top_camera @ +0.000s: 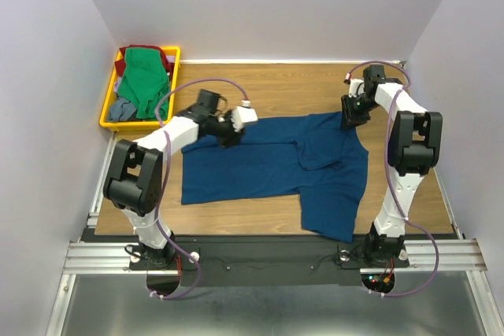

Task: Fold and stack the t-shirts
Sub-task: Fold the tshirt

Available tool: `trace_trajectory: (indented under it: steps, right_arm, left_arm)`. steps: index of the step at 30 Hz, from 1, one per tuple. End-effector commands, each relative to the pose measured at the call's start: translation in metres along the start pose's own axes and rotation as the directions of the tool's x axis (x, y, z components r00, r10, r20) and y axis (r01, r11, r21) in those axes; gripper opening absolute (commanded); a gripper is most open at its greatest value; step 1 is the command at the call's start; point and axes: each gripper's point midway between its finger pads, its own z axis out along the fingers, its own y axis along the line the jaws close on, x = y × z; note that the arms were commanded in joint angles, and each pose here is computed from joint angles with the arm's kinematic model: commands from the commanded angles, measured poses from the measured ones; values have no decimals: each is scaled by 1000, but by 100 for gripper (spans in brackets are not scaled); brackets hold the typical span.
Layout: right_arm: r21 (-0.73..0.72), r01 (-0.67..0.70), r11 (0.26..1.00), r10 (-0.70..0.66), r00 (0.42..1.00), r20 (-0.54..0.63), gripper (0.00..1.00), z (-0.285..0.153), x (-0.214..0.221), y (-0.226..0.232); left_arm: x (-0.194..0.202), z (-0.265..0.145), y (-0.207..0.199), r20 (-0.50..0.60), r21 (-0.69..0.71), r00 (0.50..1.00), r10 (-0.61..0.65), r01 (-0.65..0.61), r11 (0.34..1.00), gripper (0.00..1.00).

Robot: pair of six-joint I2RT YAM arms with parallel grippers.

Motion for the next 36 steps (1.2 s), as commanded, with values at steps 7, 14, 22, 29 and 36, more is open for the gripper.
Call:
trace_trajectory:
  steps: [7,14,22,29,36]
  right_arm:
    - [-13,-42,999,42,998,41,18,6,-21,-8]
    - [-20,-38,999,39,997,69,1,0,-29,-5]
    - [-4,-24,1000,24,997,75,1,-3,-31,-8]
    - [-7,-19,1000,19,998,68,1,-2,-28,-8]
    - [-8,-18,1000,18,998,58,1,0,-24,-8]
  left_arm:
    - [-123,48,-95,231,110,933,275,-306,946,48]
    - [-174,90,-141,318,114,832,455,-510,852,42]
    - [-163,130,-170,318,168,760,567,-634,755,46]
    - [-147,152,-162,265,148,730,630,-676,722,48]
    - [-134,163,-156,227,142,707,670,-704,695,42]
